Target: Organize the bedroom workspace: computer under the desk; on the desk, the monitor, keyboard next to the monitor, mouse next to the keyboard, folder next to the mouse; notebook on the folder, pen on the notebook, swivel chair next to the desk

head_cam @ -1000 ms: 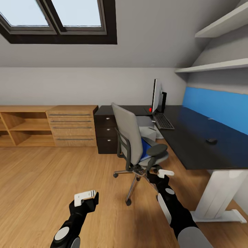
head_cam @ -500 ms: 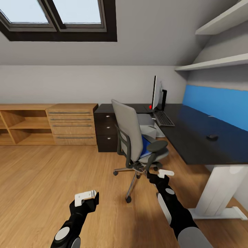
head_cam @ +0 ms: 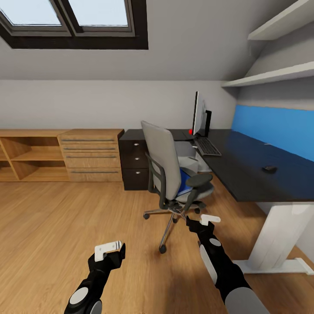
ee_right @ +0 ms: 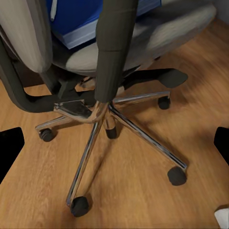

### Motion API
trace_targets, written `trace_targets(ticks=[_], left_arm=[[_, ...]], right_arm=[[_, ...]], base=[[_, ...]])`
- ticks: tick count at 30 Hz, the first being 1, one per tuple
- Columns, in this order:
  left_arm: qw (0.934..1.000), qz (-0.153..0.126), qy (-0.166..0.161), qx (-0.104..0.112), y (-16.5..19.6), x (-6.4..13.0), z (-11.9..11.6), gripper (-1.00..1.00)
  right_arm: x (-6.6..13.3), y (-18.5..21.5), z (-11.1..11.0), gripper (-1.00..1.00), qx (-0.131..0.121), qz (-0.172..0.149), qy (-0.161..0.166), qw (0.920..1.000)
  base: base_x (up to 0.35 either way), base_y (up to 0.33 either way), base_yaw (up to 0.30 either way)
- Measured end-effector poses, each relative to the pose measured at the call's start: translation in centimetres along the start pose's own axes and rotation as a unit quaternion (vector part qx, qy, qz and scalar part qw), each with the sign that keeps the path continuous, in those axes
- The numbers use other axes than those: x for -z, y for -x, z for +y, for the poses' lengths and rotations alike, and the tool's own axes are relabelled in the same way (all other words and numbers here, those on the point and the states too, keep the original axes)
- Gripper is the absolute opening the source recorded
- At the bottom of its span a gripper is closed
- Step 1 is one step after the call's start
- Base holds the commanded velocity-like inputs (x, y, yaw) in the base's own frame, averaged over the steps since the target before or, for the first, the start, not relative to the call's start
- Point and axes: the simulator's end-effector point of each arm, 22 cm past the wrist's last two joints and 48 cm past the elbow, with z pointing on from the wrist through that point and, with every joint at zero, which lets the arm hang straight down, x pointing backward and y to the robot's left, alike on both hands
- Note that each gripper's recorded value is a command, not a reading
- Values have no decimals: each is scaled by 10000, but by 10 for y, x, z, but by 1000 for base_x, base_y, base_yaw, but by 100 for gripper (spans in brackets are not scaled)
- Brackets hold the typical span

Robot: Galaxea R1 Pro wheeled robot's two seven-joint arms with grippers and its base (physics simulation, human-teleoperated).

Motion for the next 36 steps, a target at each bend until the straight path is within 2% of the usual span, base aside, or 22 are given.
trace_targets(ticks=[24, 36], left_arm=[[10000, 17, 7, 0, -53, -9, 11, 100], [10000, 35, 16, -26, -55, -9, 12, 100]], right_arm=[[-5, -54, -9, 100, 1, 11, -3, 10000], [-6, -61, -11, 100, -17, 32, -31, 10000]], base=[[0, 0, 0], [0, 0, 0]])
